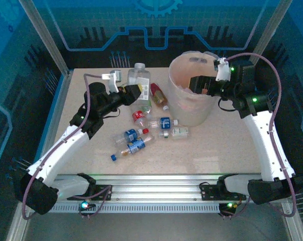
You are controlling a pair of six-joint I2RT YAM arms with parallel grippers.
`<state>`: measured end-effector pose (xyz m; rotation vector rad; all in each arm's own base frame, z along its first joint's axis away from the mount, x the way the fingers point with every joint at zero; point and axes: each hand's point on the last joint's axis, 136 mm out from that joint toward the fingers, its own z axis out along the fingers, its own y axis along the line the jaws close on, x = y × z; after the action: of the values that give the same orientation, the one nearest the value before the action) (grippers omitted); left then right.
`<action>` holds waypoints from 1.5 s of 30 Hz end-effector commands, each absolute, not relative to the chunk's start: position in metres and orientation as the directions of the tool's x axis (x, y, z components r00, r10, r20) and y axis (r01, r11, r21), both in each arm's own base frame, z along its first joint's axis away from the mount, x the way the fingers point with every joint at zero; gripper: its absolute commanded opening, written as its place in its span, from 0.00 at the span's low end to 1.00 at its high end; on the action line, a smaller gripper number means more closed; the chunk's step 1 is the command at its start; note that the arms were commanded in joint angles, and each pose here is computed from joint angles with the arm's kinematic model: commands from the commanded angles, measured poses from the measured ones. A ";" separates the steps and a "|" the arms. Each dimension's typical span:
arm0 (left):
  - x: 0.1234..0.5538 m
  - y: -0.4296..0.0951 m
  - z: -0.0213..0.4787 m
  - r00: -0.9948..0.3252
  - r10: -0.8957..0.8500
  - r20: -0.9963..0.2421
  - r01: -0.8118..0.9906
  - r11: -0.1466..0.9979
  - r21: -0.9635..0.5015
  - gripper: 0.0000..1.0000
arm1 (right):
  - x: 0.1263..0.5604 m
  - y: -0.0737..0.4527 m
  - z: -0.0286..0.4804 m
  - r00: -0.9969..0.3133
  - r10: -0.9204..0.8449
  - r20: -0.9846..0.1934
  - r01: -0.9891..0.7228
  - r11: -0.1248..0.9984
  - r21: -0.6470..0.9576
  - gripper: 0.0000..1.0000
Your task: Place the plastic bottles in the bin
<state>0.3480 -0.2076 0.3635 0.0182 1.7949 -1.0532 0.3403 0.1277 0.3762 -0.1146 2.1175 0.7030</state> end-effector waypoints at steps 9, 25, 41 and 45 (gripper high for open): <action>0.326 -0.258 0.435 -0.496 -0.452 -0.742 0.734 0.240 -0.636 0.20 | 0.312 0.196 0.431 -0.495 0.132 -0.859 -0.694 0.534 0.483 1.00; 0.319 -0.274 0.468 -0.616 -0.475 -0.628 0.751 -0.116 -0.650 0.18 | 0.306 0.255 0.458 -0.405 0.086 -0.910 -0.841 0.357 0.407 1.00; 0.302 -0.268 0.478 -0.603 -0.477 -0.640 0.770 -0.137 -0.624 0.18 | 0.343 0.269 0.457 -0.459 0.161 -0.874 -0.813 0.321 0.486 0.94; 0.295 -0.263 0.480 -0.579 -0.487 -0.654 0.785 -0.115 -0.609 0.18 | 0.351 0.262 0.451 -0.471 0.182 -0.863 -0.782 0.365 0.505 0.93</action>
<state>0.3519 -0.2616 0.4410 0.1490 1.3896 -1.7867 0.3399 0.2630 0.4490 -0.5854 1.6848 1.2877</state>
